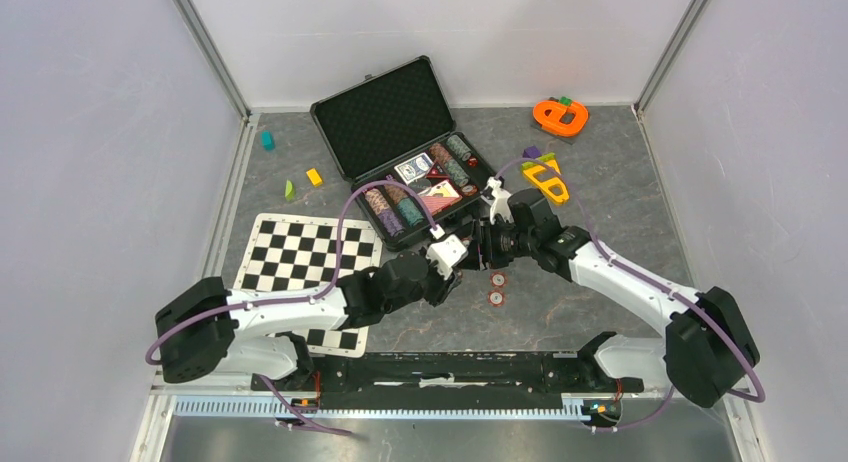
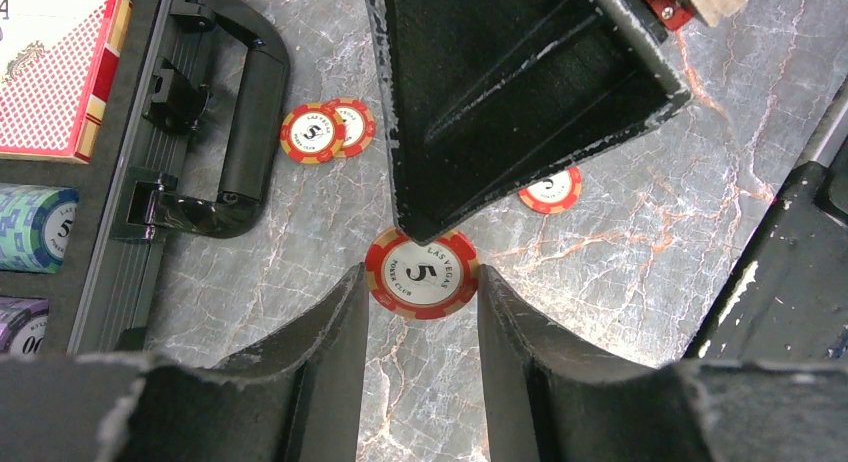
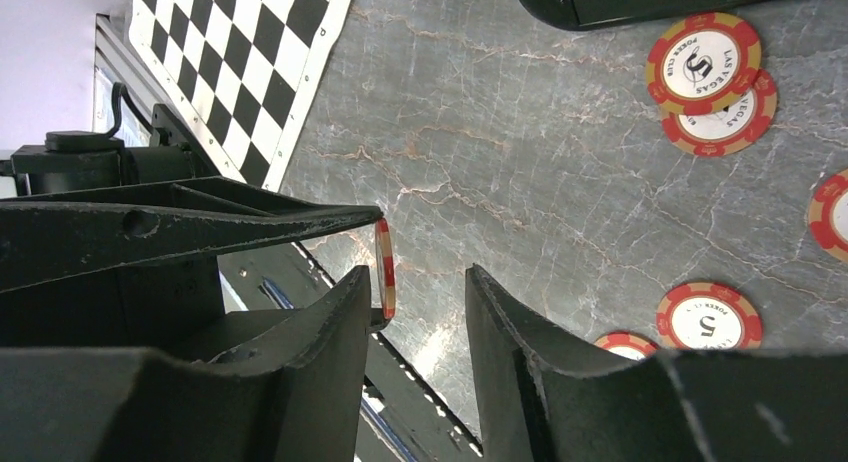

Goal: Pack up texas hold em set

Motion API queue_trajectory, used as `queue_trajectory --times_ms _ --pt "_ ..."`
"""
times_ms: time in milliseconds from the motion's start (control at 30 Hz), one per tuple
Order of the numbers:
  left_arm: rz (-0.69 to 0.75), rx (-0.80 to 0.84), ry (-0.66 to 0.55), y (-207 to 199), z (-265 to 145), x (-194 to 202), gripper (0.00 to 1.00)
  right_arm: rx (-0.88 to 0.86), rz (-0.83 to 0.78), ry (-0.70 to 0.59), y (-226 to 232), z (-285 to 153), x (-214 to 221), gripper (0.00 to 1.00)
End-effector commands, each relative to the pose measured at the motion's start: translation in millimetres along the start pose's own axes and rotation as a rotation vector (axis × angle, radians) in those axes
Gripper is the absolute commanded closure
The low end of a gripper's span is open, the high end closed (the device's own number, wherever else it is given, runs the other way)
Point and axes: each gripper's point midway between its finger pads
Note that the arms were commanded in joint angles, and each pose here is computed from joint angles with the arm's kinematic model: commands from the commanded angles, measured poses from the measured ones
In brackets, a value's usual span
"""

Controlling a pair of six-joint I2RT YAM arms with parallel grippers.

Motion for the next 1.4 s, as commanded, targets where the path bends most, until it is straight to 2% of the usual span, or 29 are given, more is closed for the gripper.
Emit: queue_trajectory --times_ms 0,133,367,433,467,533,567,633,733,833,867,933,1067,1367 --pt "0.037 -0.029 -0.079 4.6 4.5 -26.9 0.69 -0.056 -0.005 0.011 7.5 5.1 1.3 0.57" --pt "0.044 -0.028 -0.085 3.8 6.0 -29.8 0.69 -0.075 -0.001 0.026 8.2 7.8 4.8 0.59" --pt "0.058 -0.036 -0.067 4.2 13.4 -31.1 0.69 -0.128 0.003 0.066 14.1 11.7 11.0 0.74" --pt "0.056 -0.034 -0.076 3.5 13.9 -33.5 0.69 -0.131 0.009 0.071 14.0 12.7 12.0 0.75" --pt "0.053 -0.036 -0.084 3.8 14.1 -35.1 0.68 -0.132 0.009 0.069 14.3 12.8 11.4 0.79" --pt "0.046 -0.038 -0.093 4.2 14.6 -37.4 0.66 -0.132 0.009 0.062 14.1 13.0 9.7 0.94" --pt "0.043 -0.039 -0.093 4.1 14.7 -37.7 0.62 -0.129 0.01 0.058 13.6 13.0 8.6 1.0" --pt "0.035 -0.042 -0.096 4.8 13.8 -38.6 0.53 -0.113 0.017 0.039 9.9 11.9 3.4 1.0" --pt "0.017 -0.063 -0.103 8.6 9.3 -38.7 0.33 -0.048 0.022 -0.044 -3.4 6.7 -17.8 1.0" --pt "-0.029 -0.135 -0.121 22.0 0.3 -40.0 0.22 0.08 0.045 -0.135 -32.7 0.0 -45.2 1.0" --pt "-0.05 -0.156 -0.129 26.0 -4.1 -40.7 0.17 0.113 0.058 -0.166 -41.8 -2.2 -54.2 1.0" --pt "-0.119 -0.214 -0.145 36.8 -15.1 -44.1 0.01 0.167 0.09 -0.226 -54.7 -6.1 -70.3 1.0" --pt "-0.287 -0.268 -0.212 51.6 -48.6 -63.4 0.0 0.227 0.159 -0.342 -66.7 -9.4 -97.1 1.0" --pt "-0.694 -0.259 -0.512 82.1 -152.0 -129.6 0.0 0.195 0.288 -0.501 -64.9 4.9 -146.2 1.0"
Point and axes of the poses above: each gripper's point midway between its finger pads, its own z axis out along the fingers, its own y axis along the line the jaws close on, x = y × z, and after that the axes turned 10 degrees about z, right-handed
